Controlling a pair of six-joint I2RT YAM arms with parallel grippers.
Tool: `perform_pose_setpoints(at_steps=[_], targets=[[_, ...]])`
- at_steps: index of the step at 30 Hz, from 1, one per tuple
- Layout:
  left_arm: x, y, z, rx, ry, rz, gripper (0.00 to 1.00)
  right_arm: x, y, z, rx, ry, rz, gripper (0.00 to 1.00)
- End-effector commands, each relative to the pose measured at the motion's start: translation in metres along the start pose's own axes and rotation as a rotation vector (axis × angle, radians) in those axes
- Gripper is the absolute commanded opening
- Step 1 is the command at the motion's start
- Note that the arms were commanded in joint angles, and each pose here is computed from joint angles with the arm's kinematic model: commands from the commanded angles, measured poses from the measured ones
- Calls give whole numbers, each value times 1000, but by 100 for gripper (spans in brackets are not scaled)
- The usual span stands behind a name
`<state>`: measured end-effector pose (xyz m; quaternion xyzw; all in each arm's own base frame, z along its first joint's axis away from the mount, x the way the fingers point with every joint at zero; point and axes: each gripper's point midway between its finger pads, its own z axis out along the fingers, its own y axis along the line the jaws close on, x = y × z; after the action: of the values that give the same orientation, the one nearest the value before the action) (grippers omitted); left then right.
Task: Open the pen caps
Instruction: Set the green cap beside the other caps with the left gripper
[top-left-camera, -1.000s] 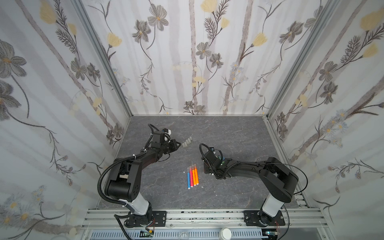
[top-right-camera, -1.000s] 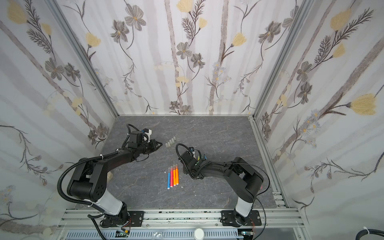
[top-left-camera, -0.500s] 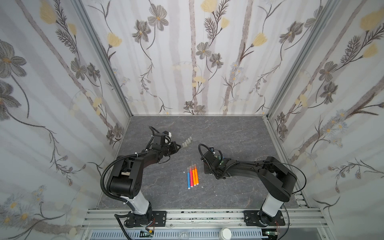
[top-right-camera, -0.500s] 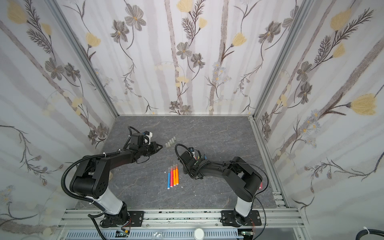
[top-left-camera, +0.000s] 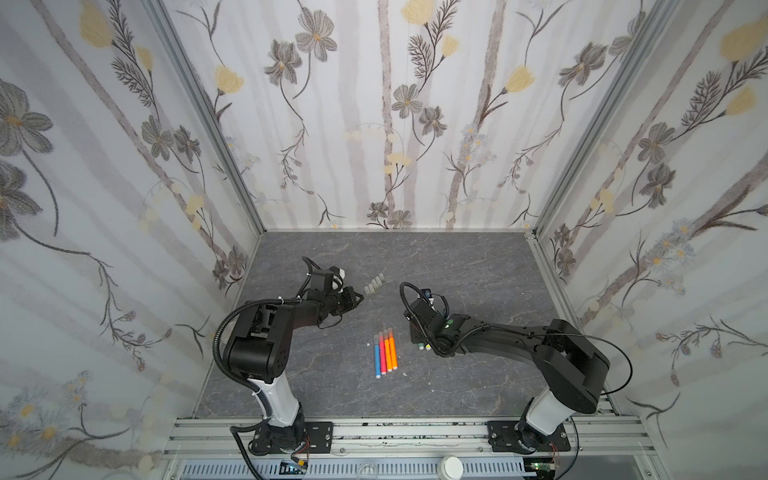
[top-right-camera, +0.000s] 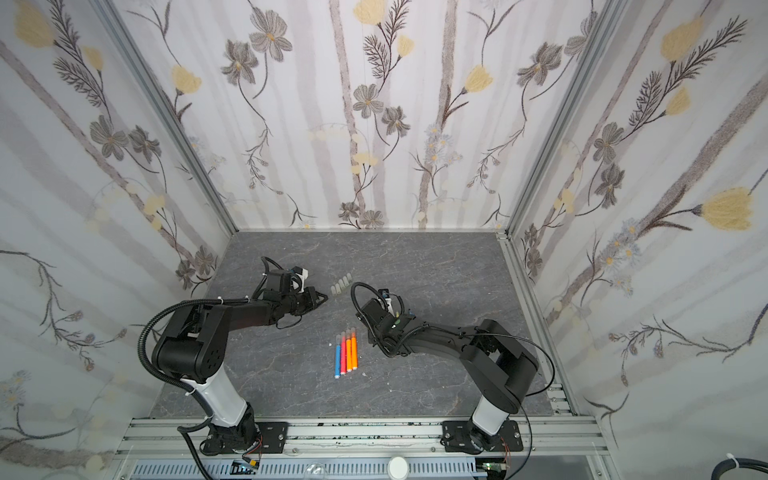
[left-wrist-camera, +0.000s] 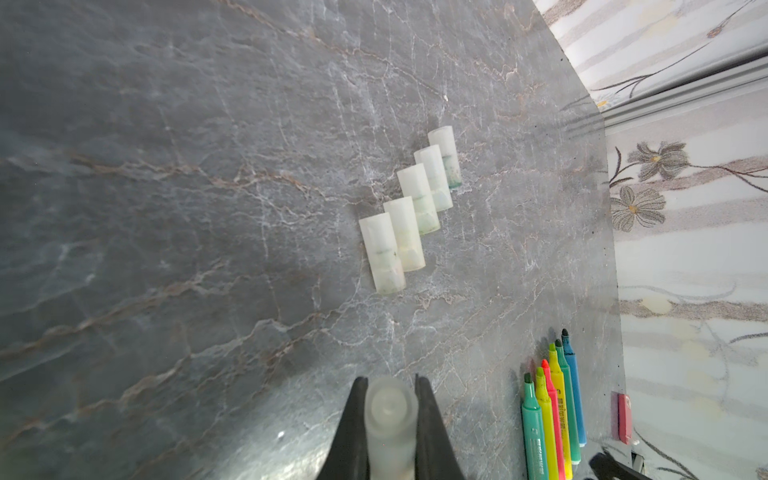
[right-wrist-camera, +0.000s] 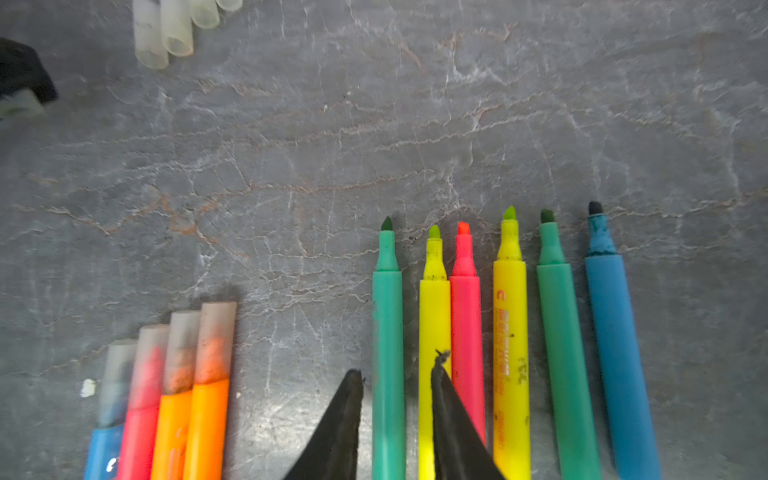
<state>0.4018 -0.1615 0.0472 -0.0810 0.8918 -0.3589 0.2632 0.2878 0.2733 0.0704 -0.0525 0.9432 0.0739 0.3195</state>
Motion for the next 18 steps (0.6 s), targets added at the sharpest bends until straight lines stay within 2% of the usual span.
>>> perform_pose_setpoints(at_steps=[1, 7, 18], targets=[[-9, -3, 6, 22, -21, 3, 7, -13, -8, -12, 32, -48, -7, 30], [-13, 0, 19, 26, -13, -10, 10, -30, -8, -35, 3, -101, -1, 31], [-19, 7, 33, 16, -8, -24, 24, -26, -8, -37, -13, -94, 2, 31]])
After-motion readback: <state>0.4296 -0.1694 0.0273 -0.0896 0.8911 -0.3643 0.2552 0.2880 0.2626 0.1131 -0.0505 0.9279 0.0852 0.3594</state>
